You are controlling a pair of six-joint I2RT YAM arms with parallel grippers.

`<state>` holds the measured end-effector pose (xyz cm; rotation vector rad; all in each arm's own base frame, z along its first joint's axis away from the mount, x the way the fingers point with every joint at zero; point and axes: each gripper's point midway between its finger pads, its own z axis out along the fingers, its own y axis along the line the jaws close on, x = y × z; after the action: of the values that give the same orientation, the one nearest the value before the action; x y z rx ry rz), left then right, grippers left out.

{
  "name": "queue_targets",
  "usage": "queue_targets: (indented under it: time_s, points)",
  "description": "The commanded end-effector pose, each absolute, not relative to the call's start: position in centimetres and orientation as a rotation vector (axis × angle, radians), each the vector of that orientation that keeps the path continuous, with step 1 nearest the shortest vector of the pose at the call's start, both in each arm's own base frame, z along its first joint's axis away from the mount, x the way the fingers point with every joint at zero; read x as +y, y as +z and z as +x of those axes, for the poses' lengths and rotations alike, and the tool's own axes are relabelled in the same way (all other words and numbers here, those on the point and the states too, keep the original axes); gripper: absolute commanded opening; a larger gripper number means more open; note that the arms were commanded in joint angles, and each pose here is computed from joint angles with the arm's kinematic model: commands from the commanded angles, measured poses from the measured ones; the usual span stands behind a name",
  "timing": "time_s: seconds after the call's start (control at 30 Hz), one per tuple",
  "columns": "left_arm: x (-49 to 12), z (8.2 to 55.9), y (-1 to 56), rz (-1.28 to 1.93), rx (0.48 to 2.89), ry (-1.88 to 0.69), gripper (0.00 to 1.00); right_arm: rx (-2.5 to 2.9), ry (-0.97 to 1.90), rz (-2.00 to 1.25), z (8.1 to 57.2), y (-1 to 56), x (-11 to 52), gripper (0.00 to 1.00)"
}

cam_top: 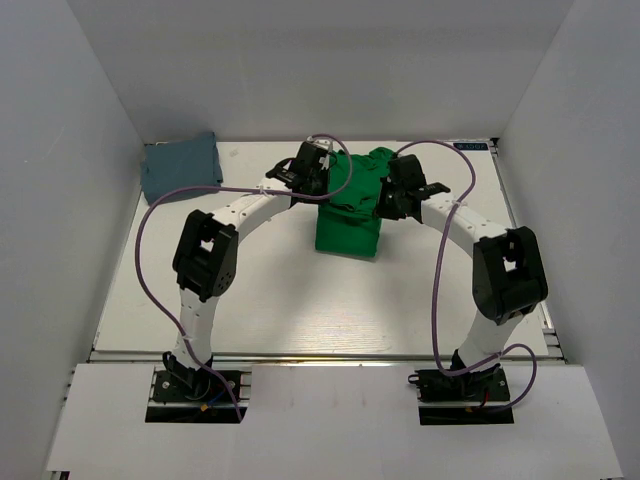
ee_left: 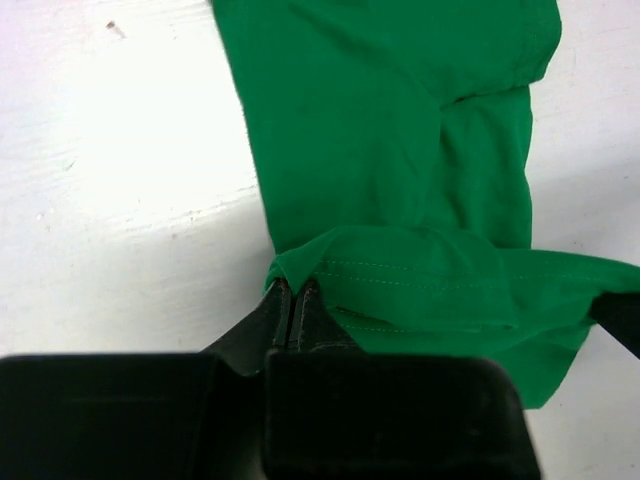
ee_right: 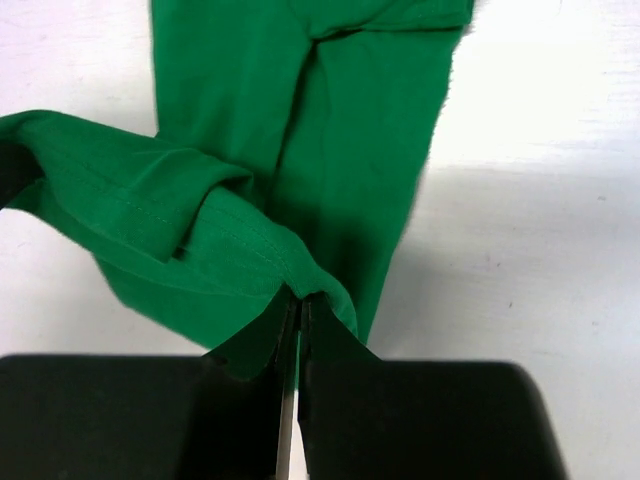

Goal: Fold and stack the t-shirts
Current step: Fold the folded rectangular tshirt in 1/3 of the way

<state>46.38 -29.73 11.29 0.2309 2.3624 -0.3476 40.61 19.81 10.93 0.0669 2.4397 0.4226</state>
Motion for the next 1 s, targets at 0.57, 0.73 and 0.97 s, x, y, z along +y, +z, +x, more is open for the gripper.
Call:
queue_targets:
  time_s: [0.57,0.73,0.97]
  points:
    - [-31.3,52.6,9.8,0.214,2.274,-0.429,0.17,2.488,0.760,0.124,46.1,9.2,21.3,0.00]
    - [-30.2,57.1,13.8,0.118,2.180,-0.454,0.75,2.305,0.905,0.300,50.5,13.1,20.1,0.30]
    - [-27.0,57.5,18.4,0.082,2.111,-0.458,1.00,2.139,0.917,0.265,51.3,19.3,18.3,0.79]
